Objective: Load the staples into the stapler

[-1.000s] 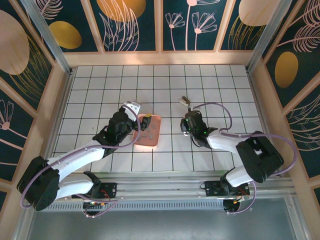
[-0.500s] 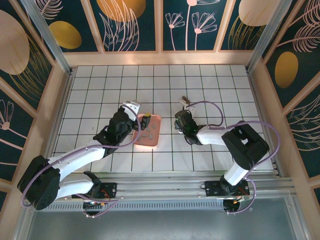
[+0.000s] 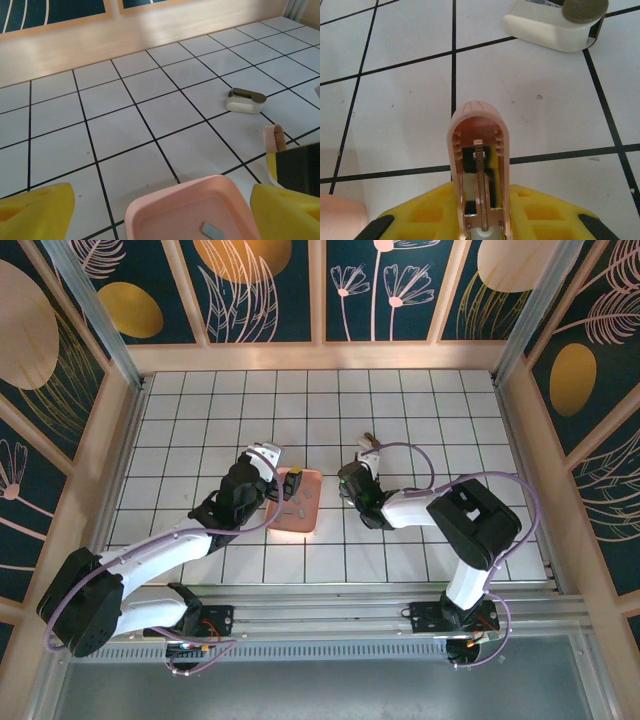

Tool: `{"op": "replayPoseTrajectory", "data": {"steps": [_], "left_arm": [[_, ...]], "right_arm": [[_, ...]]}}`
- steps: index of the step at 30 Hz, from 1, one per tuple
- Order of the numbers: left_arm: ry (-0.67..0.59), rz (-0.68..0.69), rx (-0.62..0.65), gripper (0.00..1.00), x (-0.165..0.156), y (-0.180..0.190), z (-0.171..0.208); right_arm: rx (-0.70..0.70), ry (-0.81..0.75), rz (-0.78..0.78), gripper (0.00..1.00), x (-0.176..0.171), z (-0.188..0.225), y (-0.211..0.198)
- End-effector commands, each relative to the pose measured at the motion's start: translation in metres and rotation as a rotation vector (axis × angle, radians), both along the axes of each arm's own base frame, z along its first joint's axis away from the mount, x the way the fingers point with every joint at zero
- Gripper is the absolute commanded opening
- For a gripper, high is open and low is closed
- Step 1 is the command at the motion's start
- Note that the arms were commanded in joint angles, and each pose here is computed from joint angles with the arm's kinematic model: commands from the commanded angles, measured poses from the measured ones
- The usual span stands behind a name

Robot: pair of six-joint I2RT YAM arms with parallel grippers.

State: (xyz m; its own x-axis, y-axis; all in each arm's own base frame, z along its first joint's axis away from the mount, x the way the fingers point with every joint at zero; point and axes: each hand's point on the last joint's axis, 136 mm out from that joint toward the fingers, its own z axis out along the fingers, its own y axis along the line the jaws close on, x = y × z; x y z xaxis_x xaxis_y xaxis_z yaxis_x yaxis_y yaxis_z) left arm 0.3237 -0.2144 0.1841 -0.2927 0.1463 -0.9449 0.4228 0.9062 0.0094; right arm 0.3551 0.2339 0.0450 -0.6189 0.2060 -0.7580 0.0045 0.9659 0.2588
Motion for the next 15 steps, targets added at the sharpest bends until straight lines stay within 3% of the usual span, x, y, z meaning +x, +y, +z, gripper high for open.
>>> {"op": "replayPoseTrajectory", "data": {"steps": [1, 8, 15], "left_arm": [[-0.042, 0.007, -0.032, 0.90, 0.004, -0.002, 0.018], [-0.043, 0.009, -0.025, 0.91, 0.004, -0.001, 0.019], [-0.036, 0.014, -0.040, 0.92, 0.004, -0.001, 0.023]], "right_arm": [[0.037, -0.048, -0.041, 0.23, 0.009, 0.011, 0.004], [0.049, -0.042, -0.008, 0.48, 0.005, 0.022, 0.008], [-0.004, -0.060, 0.047, 0.54, 0.003, 0.061, -0.006]]}}
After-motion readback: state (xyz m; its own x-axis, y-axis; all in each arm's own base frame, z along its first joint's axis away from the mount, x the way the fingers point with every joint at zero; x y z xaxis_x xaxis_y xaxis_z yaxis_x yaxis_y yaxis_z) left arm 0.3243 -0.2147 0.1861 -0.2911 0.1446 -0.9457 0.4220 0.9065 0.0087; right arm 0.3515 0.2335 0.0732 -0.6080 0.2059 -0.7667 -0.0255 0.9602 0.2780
